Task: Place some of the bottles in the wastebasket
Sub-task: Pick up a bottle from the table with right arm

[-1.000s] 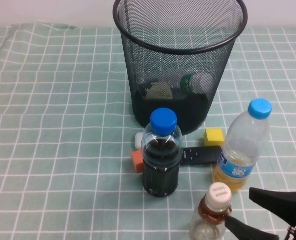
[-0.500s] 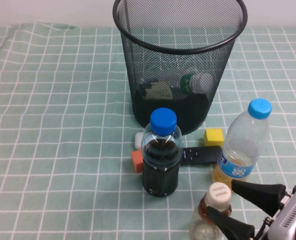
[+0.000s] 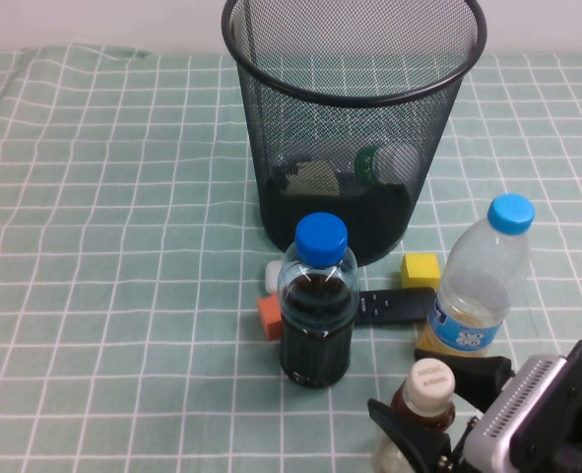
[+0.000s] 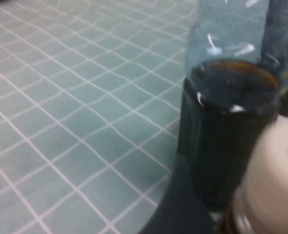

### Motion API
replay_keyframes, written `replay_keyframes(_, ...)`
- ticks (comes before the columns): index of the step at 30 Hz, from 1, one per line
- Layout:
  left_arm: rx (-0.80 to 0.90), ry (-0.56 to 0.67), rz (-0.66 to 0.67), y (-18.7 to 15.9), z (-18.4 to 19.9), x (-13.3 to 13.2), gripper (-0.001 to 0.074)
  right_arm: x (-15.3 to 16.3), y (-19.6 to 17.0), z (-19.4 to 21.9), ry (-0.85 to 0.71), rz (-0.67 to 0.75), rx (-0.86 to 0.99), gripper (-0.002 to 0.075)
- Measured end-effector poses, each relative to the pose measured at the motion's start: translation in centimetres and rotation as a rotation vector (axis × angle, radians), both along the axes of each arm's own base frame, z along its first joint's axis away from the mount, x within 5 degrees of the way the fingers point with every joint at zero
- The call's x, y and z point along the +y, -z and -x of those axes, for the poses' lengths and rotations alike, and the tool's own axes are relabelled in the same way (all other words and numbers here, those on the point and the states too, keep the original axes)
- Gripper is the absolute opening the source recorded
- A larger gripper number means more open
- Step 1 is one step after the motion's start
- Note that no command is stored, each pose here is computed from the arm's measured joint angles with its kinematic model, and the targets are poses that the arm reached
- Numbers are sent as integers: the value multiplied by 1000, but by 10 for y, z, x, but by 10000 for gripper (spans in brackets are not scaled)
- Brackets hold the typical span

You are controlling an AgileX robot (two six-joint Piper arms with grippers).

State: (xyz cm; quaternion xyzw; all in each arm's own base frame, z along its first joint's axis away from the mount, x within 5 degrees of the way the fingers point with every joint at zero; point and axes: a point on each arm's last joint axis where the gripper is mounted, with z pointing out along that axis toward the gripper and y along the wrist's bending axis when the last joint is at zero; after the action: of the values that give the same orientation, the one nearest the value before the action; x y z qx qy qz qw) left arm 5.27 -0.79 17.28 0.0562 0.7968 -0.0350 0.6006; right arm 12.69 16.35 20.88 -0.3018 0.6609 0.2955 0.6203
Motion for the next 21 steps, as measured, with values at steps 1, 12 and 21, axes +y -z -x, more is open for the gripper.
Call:
replay_keyframes(1,0,0,0,0,0,0,-4,0,-1,0,0,0,1,404)
replay_keyframes(12,0,0,-4,0,0,0,-4,9,-34,-2,-37,179,164,-6)
replay_keyframes(21,0,0,-4,0,0,0,-4,8,-118,-13,10,248,400,-5)
